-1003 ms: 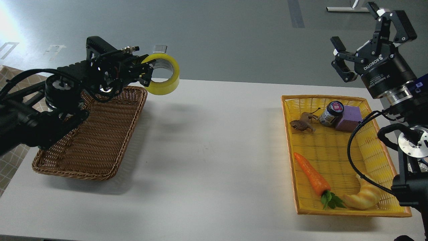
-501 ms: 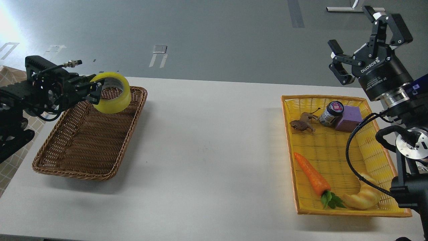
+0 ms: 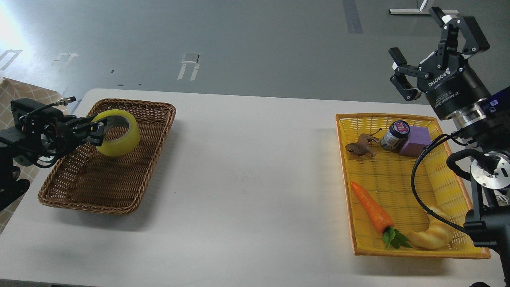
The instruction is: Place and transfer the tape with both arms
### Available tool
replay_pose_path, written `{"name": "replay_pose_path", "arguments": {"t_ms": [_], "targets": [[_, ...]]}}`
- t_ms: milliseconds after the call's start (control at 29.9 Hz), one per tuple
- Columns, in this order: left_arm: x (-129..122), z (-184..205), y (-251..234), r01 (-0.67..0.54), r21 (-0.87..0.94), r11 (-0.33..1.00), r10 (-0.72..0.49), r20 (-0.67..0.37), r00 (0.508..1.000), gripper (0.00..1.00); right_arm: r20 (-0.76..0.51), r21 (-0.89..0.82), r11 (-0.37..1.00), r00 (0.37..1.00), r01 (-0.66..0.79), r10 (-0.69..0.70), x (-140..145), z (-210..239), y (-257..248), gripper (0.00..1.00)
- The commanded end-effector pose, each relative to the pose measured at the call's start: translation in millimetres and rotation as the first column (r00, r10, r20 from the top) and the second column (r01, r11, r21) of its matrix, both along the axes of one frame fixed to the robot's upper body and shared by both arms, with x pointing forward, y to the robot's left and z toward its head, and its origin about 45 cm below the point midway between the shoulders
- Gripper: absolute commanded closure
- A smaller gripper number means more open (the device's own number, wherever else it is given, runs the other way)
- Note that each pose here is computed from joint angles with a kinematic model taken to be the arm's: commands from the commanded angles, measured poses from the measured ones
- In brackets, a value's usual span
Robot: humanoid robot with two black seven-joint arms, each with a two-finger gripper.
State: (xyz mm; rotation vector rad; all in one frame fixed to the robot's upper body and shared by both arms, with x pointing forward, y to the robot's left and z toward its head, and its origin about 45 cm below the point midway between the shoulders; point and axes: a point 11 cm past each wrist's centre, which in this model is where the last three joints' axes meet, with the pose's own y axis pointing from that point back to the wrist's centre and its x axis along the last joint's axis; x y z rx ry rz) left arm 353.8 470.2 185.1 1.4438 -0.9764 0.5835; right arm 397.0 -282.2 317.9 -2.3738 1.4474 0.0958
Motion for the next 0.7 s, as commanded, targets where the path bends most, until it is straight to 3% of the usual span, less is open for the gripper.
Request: {"name": "replay_pose_path", "arguments": {"t_ms": [0, 67, 134, 334, 501, 669], "targets": [[-10.6, -12.1, 7.1, -0.018, 0.002, 1.0, 0.018, -0.011, 1.0, 0.85, -0.002, -0.002, 1.0, 1.0, 0.001, -0.001, -0.5, -0.8, -0.6, 0.0], [-12.5, -14.0, 8.2, -0.021, 0.002, 1.0, 0.021, -0.014, 1.0, 0.83, -0.003, -0.002, 1.0, 1.0, 0.002, -0.002, -0.7, -1.4, -0.8, 0.0], [-12.6, -16.0, 7.3, -0.022, -0.003, 1.0, 0.022, -0.013, 1.0, 0.73, -0.003, -0.002, 1.0, 1.0, 0.002, -0.002, -0.7, -1.4, -0.8, 0.0], [-9.9, -20.0, 22.0, -0.083, -0.029, 0.996, 0.084, 0.041, 0.996, 0.29, -0.003, 0.001, 1.0, 1.0, 0.003, -0.003, -0.6, -1.4, -0.5, 0.0], [-8.8, -18.4, 16.3, -0.049, -0.084, 0.995, 0.053, 0.043, 0.998, 0.17, -0.004, 0.0, 1.0, 1.0, 0.002, -0.002, -0.6, -1.6, -0.5, 0.0], [-1.1, -7.8, 15.4, -0.086, -0.175, 0.981, 0.101, 0.077, 0.992, 0.09, -0.003, 0.001, 1.0, 1.0, 0.003, -0.003, -0.6, -1.4, -0.5, 0.0]]}}
